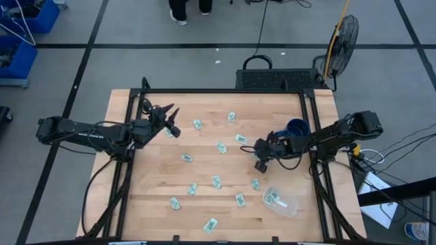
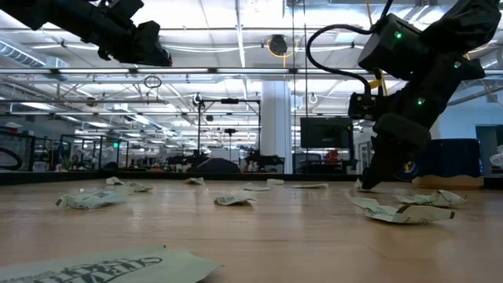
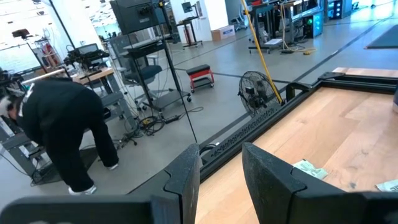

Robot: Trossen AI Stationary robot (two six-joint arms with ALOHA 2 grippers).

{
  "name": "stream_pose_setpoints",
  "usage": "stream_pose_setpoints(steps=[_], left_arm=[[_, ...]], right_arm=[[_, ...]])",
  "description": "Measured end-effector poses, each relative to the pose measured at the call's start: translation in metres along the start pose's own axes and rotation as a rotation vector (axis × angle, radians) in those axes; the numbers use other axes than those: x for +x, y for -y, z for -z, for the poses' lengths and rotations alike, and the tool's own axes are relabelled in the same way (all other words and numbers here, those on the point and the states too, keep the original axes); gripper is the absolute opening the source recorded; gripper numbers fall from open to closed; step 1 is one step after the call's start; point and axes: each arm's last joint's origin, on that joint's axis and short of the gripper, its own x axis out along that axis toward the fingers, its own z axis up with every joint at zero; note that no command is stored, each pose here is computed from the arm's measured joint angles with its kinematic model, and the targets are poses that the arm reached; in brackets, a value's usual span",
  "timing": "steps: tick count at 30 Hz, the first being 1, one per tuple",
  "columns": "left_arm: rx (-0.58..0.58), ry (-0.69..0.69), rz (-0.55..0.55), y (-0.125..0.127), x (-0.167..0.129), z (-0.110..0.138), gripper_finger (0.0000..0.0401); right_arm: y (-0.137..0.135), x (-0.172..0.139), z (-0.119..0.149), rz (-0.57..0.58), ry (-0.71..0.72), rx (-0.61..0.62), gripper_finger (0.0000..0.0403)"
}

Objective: Pick and place Stevia / Truvia into bins
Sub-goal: Put the stevia packet into the transparent container

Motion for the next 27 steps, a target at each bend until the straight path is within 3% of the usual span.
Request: stream_pose_setpoints(steps=[15,21,27], left_arm=[[0.0,0.0,0.0,0.0001,0.0,0.0001,0.0129],[0.0,-0.001,0.0,0.0,0.0001,0.0001,0.0129],[0.0,-0.001,0.0,0.0,0.0,0.0001,0.0129]], right_arm=[[-0.0079,-0.0033,-0.0052,-0.026,0.028,-0.155,0.0004],[-0.0082,-0.0034,-0.0052,-0.022,0.033,-0.36,0.0046],[-0.0059,-0.0033,-0.0066,0.05,0.054,-0.466,0.0105]])
